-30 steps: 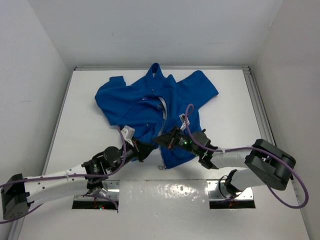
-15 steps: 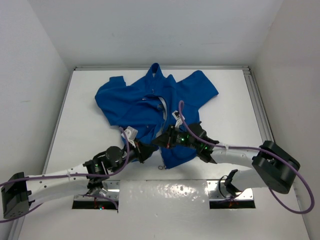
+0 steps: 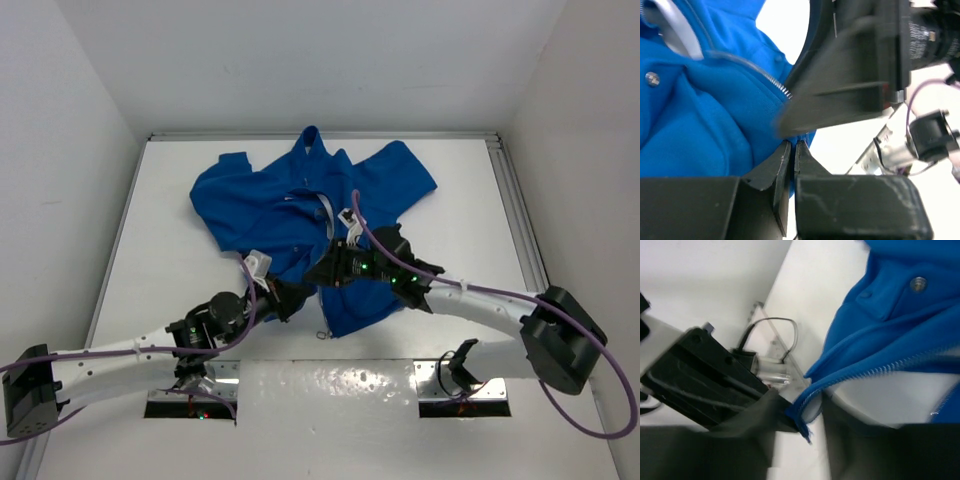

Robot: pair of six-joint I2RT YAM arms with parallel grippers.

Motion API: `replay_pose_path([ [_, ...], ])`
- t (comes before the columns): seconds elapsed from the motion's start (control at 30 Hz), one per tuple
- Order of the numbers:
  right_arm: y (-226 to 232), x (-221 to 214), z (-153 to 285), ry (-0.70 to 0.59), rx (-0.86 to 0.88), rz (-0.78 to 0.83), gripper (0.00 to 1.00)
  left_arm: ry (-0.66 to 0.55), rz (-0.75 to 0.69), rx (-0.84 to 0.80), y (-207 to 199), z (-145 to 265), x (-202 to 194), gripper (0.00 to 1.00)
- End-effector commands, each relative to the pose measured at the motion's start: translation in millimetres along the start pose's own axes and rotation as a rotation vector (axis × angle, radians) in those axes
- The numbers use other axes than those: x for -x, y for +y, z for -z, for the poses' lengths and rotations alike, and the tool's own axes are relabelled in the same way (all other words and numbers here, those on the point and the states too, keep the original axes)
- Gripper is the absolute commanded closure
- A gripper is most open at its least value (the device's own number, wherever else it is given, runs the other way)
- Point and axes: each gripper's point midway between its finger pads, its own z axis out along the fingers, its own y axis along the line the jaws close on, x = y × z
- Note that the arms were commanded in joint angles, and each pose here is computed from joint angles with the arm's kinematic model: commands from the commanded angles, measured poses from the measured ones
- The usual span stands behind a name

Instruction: Zip up the jacket

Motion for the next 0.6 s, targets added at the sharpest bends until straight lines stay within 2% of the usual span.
replay_pose_path([
  [0.0, 10.0, 27.1, 10.7, -0.041, -0.015, 0.102, 0.54, -0.146, 0.064, 0.009, -11.8, -2.8, 42.7, 1.0],
  [0.1, -4.3, 35.7, 23.5, -0.083, -0.116, 0.136, 0.3, -0.203, 0.097, 0.112, 5.8, -3.2, 52.4, 1.0],
  [0.2, -18.7, 38.0, 42.7, -0.106, -0.231, 0.173, 0.23, -0.259, 0.119, 0.222, 21.7, -3.3, 64.8, 1.0],
  [0.27, -20.9, 42.7, 55.9, -0.134, -0.272, 0.21, 0.22, -0.263, 0.115, 0.253, 25.9, -4.2, 66.2, 1.0],
  [0.4, -46.2, 13.8, 67.8, -0.051, -0.345, 0.214, 0.76, -0.279, 0.072, 0.266, 26.0, -4.6, 74.3, 1.0],
  [0.43, -56.0, -0.2, 69.5, 0.006, -0.368, 0.202, 0.97, -0.279, 0.061, 0.26, 23.6, -5.5, 76.2, 1.0],
  [0.47, -67.0, -17.9, 68.6, 0.077, -0.382, 0.183, 1.0, -0.28, 0.04, 0.255, 23.1, -6.0, 77.1, 1.0],
  [0.57, -84.0, -43.0, 70.9, 0.172, -0.416, 0.184, 1.0, -0.275, 0.012, 0.226, 17.8, -9.0, 77.0, 1.0],
])
